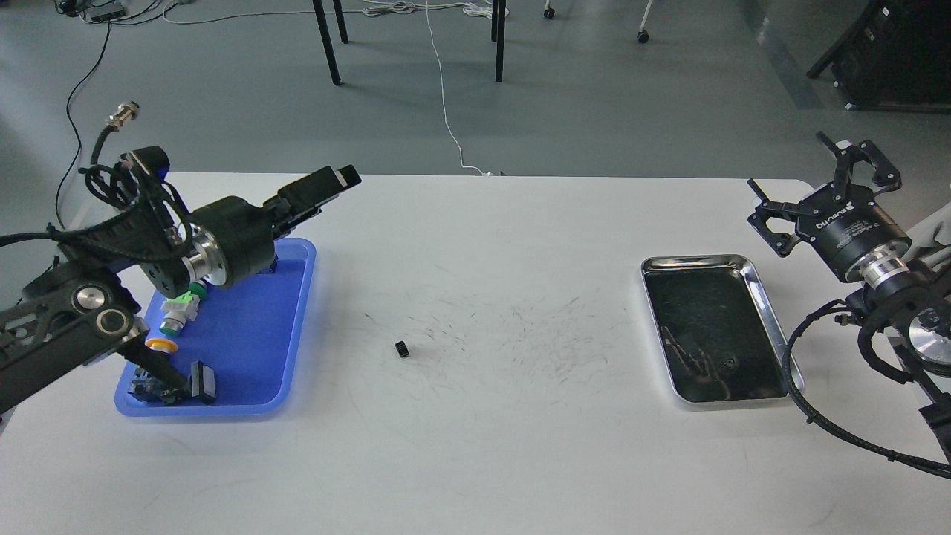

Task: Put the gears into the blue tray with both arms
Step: 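Lower the left gripper onto the black gear and grasp it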

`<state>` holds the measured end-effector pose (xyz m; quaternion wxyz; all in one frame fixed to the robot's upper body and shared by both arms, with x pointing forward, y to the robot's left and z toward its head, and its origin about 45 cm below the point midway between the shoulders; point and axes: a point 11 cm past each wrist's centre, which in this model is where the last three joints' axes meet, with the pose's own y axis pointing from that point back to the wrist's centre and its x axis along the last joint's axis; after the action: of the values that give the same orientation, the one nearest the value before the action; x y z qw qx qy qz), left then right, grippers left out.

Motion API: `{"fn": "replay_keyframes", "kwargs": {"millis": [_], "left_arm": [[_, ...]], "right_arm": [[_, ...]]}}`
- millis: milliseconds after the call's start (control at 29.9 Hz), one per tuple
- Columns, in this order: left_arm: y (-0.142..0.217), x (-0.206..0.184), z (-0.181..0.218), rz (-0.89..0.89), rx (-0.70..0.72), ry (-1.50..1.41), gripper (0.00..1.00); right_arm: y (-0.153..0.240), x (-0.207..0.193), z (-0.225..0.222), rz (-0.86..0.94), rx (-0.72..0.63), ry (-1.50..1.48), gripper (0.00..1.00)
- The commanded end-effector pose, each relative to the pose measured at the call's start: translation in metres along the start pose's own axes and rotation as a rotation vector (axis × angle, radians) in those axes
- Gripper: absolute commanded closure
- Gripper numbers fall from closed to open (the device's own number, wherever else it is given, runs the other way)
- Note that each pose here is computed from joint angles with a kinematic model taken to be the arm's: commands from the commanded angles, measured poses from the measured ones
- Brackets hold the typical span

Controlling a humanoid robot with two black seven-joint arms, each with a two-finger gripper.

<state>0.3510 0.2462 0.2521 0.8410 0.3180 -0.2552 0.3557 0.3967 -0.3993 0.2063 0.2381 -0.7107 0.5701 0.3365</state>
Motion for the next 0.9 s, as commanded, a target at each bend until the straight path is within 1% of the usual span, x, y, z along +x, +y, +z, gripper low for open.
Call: {"fn": "replay_keyframes", "kwargs": {"millis": [0,167,335,536,669,770,870], "left_arm": [[-0.007,-0.039,-0.010,-0.088,0.015,-0.299,0.02],[-0.010,-0.088,-0.024,-0.202,-0.004,-0.600,0.02],[-0.019,-0.124,-0.033,-0.247,-0.019,-0.741,0.02],[-0.024,-0.147,-0.045,-0.276,-0.002,-0.790,0.04],[-0.030,-0.151,-0.052,-0.270,0.014,-0.796,0.05],[-0.035,-0.156,-0.049,-0.265,0.007,-0.784,0.06],[-0.037,-0.160,-0.048,-0.268,0.007,-0.777,0.12]], "right_arm": [[0.000,0.000,0.001,-0.001,-0.005,0.002,0.06],[0.001,0.004,0.010,0.013,-0.033,0.011,0.06],[0.001,0.005,0.019,0.017,-0.060,0.015,0.06],[0.002,0.005,0.018,0.019,-0.063,0.023,0.06],[0.002,0.006,0.017,0.020,-0.063,0.027,0.06],[0.002,0.006,0.018,0.020,-0.062,0.026,0.06],[0.003,0.008,0.021,0.026,-0.074,0.032,0.06]]}}
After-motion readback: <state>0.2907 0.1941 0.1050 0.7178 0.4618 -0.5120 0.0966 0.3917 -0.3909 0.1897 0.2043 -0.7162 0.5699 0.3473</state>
